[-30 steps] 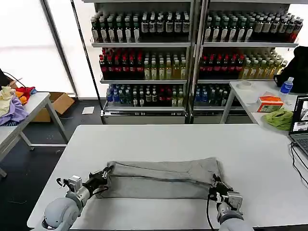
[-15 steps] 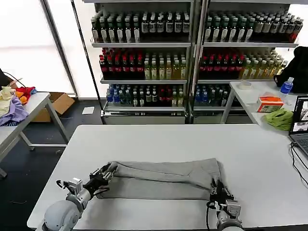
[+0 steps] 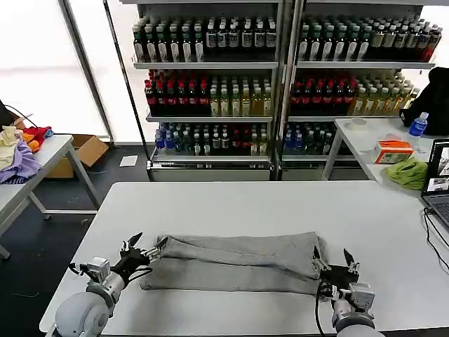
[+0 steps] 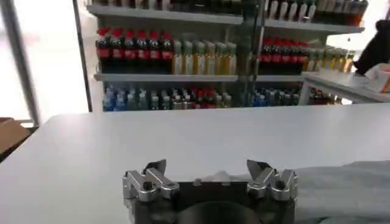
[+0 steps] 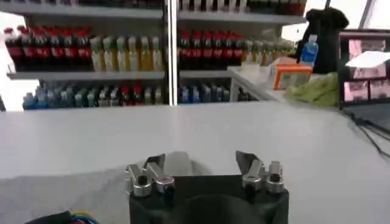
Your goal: Fold and organize the clothes.
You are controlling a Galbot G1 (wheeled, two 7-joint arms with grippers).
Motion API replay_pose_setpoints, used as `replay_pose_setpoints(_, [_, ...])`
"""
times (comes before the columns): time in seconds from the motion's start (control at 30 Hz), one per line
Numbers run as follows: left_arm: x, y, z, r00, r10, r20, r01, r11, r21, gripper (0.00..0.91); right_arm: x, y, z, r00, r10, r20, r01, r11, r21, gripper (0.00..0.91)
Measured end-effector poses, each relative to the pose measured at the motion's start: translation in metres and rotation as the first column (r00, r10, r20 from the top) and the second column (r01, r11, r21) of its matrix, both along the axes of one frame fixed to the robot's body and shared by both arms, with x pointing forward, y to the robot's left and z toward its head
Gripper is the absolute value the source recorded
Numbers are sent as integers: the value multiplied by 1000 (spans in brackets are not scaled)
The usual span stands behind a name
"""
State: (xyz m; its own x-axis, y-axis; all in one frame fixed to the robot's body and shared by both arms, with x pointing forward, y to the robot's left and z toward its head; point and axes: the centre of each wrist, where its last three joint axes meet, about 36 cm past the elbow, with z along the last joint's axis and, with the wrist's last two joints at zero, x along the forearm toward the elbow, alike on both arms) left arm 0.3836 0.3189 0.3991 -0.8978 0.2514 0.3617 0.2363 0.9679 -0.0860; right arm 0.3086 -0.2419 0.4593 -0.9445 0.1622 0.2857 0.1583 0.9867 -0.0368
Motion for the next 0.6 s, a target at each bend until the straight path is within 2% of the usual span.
replay_pose_setpoints(0.2, [-7,-8,-10,999,31,-42,-34,998,-57,907,-4,0,19,999,10,45,-10,1000,-3,907])
replay_pose_setpoints(0.43, [-12,-21,-20,995,42,-85,-51,993,-107,907,-10,-2,28,998,11,66,-11,1000,-6,907])
replay_pose_setpoints(0.47, [-13,-23,-21,995,42,-91,-52,992,-111,887,-10,-2,29,998,11,69,-10,1000,-5,907])
replay_pose_setpoints(0.5, [-14,-24,-23,994,42,-97,-54,992,-116,826,-11,-2,31,997,10,72,-10,1000,-4,907])
replay_pose_setpoints(0.53, [-14,-25,-24,994,44,-100,-56,991,-119,715,-11,-1,32,997,11,74,-11,1000,-4,907])
replay_pose_setpoints(0.57, [-15,-26,-25,994,45,-104,-58,991,-122,675,-11,-1,32,997,12,76,-11,1000,-3,907])
replay_pose_setpoints(0.6, [-15,-26,-26,993,47,-106,-60,990,-124,595,-11,-1,33,997,12,78,-12,1000,-4,907])
